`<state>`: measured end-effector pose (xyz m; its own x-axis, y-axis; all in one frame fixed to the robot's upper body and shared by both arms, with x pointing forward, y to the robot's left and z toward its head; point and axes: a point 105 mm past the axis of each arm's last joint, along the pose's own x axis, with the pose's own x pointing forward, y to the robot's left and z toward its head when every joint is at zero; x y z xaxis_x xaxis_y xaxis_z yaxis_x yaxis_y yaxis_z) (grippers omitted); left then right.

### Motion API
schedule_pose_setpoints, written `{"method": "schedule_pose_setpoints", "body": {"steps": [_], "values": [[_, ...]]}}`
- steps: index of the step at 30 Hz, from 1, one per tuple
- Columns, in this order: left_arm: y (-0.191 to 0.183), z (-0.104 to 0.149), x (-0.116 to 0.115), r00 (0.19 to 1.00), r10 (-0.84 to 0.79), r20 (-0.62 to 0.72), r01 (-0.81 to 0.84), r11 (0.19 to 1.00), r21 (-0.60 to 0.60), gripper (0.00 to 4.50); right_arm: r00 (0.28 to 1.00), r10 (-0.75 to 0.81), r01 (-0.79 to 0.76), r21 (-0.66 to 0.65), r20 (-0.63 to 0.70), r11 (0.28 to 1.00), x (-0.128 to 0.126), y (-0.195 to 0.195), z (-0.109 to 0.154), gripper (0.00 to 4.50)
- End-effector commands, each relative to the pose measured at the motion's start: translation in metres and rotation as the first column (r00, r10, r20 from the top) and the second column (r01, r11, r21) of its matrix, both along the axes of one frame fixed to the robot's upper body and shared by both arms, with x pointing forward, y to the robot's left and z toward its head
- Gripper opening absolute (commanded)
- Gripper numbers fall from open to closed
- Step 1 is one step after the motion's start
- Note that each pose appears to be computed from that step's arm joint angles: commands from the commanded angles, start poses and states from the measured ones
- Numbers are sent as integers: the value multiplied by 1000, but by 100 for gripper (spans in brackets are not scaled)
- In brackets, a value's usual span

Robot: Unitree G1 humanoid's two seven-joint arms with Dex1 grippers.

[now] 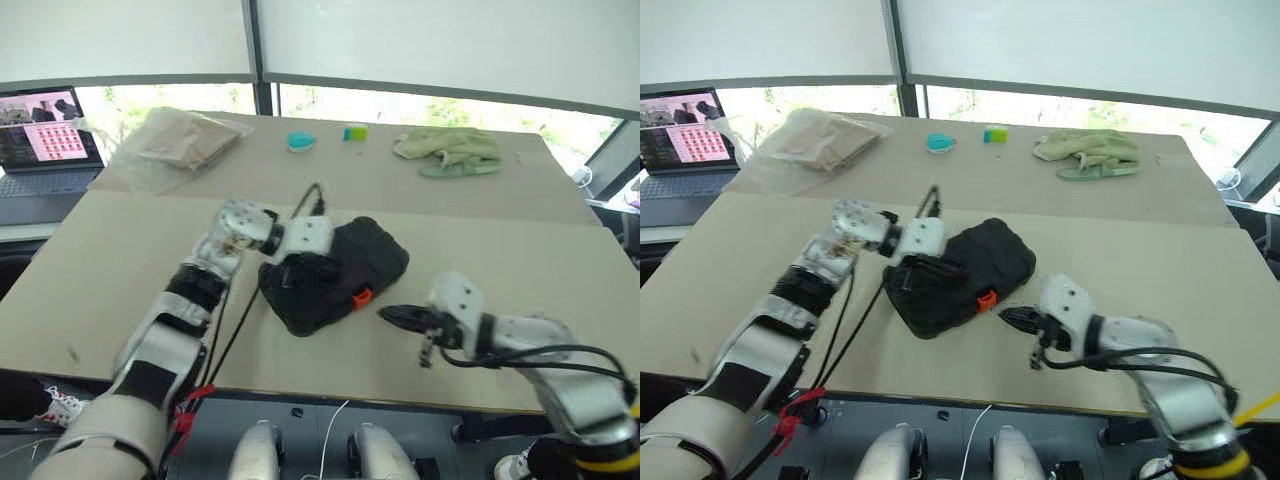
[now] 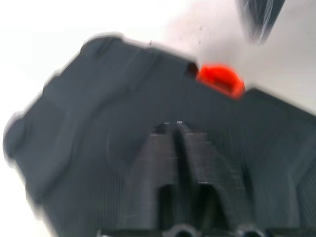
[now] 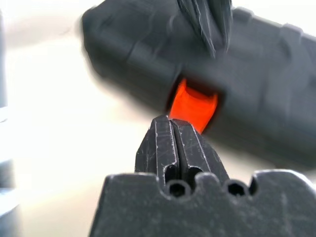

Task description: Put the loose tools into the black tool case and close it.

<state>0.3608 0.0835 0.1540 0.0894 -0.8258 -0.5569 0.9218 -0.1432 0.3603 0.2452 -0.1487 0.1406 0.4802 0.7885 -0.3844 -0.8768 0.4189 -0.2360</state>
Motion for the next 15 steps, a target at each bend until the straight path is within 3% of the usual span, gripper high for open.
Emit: {"method": "schedule_pose_setpoints", "body": {"steps": [1, 7, 8, 10, 15], "values": [[49, 18, -15, 986, 81, -147, -85, 996, -21, 212, 998, 61, -61, 30, -25, 998, -18, -25, 42, 144], [131, 63, -55, 904, 301, -303, -332, 942, -55, 431, 989, -35, 49, 97, -143, 994, -24, -91, 88, 355], [137, 68, -58, 892, 330, -308, -366, 928, -67, 450, 987, -39, 54, 100, -153, 993, -25, -96, 91, 388], [141, 74, -60, 878, 356, -320, -407, 907, -107, 450, 986, -46, 63, 103, -160, 993, -25, -101, 91, 444], [137, 76, -62, 879, 365, -306, -426, 890, -162, 450, 988, -70, 81, 77, -135, 994, -17, -105, 81, 444]]}}
